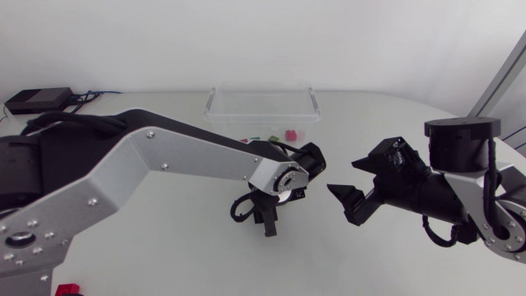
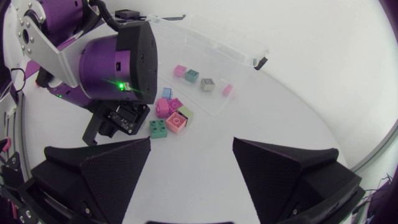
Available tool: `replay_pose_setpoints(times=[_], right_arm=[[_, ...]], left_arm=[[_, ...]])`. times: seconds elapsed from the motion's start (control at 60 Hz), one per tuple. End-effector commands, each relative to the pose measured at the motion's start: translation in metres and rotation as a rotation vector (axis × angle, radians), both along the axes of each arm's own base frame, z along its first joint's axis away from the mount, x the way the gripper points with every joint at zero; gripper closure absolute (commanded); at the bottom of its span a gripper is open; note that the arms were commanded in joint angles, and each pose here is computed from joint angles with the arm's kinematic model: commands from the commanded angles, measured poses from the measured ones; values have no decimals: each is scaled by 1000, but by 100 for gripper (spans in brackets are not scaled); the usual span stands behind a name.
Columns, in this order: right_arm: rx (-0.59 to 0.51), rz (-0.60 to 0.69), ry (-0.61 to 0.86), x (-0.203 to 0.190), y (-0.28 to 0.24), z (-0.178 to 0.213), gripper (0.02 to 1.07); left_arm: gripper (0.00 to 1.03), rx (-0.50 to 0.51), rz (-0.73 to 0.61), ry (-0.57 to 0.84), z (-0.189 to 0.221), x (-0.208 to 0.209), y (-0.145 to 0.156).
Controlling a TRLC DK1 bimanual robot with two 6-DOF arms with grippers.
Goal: Pick up the duplo bricks and place them in the container
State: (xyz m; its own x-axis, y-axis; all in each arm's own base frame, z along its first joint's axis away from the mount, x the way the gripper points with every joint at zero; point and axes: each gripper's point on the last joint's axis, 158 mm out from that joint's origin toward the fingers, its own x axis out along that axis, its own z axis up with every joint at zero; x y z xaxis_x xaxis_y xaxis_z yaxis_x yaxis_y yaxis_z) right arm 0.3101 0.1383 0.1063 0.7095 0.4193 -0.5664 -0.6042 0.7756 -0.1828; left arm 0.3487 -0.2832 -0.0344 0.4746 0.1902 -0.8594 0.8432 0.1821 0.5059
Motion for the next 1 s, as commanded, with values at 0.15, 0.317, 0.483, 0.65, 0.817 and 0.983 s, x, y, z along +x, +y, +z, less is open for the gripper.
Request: replay_pose_setpoints(times=[0.15, 0.317, 0.483, 0.65, 0.817, 0.983], right_arm=[[-6, 4, -7, -2, -3, -4, 11], [-7, 0, 1, 1, -3, -5, 11], [-3, 4, 21, 4, -2, -8, 11], [-1, 6, 29, 4, 0, -10, 11], [-3, 2, 29, 2, -2, -12, 11], [0, 1, 21, 0, -3, -9, 11]], left_arm=[[65, 4, 8, 17, -9, -13, 7], [65, -62, 7, -24, 32, -18, 13], [65, -159, 19, -72, 81, -13, 23], [62, -215, 30, -38, 79, -14, 21], [14, -174, 60, 46, 35, -17, 13], [9, -230, 139, 176, 17, -9, -4]])
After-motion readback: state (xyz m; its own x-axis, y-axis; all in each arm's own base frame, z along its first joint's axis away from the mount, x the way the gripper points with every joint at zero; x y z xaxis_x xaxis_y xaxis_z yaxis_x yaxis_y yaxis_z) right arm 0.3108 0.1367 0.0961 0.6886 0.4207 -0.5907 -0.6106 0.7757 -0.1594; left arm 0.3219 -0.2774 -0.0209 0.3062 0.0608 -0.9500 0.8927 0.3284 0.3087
